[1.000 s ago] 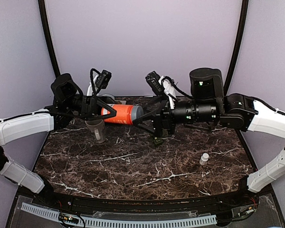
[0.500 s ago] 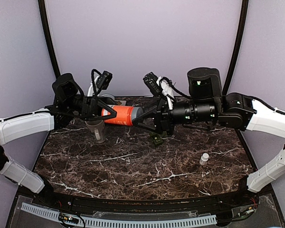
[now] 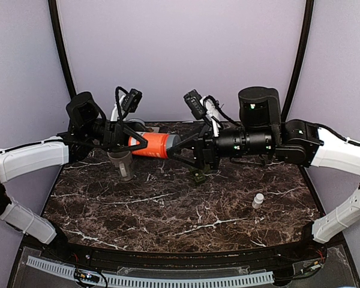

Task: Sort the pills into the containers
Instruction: Screw the lid of the pill bottle onto the pill bottle.

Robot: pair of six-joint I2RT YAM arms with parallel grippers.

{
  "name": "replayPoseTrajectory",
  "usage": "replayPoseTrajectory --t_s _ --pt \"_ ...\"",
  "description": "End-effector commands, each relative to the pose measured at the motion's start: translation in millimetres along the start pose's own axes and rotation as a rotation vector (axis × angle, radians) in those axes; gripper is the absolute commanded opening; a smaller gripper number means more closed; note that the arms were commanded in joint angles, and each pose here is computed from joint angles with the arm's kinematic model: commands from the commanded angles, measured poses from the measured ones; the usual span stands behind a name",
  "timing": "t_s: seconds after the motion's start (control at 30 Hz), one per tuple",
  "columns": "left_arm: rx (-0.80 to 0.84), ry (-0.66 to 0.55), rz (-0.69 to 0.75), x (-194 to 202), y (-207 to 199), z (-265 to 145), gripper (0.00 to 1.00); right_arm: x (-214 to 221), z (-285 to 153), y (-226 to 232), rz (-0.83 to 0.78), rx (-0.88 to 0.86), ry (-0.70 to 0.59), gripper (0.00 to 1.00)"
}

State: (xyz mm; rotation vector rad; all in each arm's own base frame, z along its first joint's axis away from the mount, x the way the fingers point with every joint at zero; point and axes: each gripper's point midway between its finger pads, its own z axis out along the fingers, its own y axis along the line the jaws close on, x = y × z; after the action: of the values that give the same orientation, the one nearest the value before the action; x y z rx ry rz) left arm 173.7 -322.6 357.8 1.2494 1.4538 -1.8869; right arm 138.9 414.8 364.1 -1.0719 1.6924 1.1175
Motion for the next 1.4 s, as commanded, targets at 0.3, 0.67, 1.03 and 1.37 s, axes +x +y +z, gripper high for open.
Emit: replayPoseTrajectory --t_s 0.3,0.67,1.03,1.37 --pt "-0.115 -0.044 0.353 -19 -29 29 0.0 -29 27 -8 0.288 -0.001 -0.127 0.0" --pt "-0.267 -0.083 0.539 -19 -31 29 0.0 -29 36 -27 0.58 -0.083 -0.156 0.0" --pt "-0.434 -0.15 0.719 -26 -33 24 0.0 -21 51 -37 0.775 -0.148 -0.133 0.0" --pt "-0.62 -0.196 0.857 -28 -25 17 0.0 -16 53 -47 0.852 -0.157 -0.135 0.0"
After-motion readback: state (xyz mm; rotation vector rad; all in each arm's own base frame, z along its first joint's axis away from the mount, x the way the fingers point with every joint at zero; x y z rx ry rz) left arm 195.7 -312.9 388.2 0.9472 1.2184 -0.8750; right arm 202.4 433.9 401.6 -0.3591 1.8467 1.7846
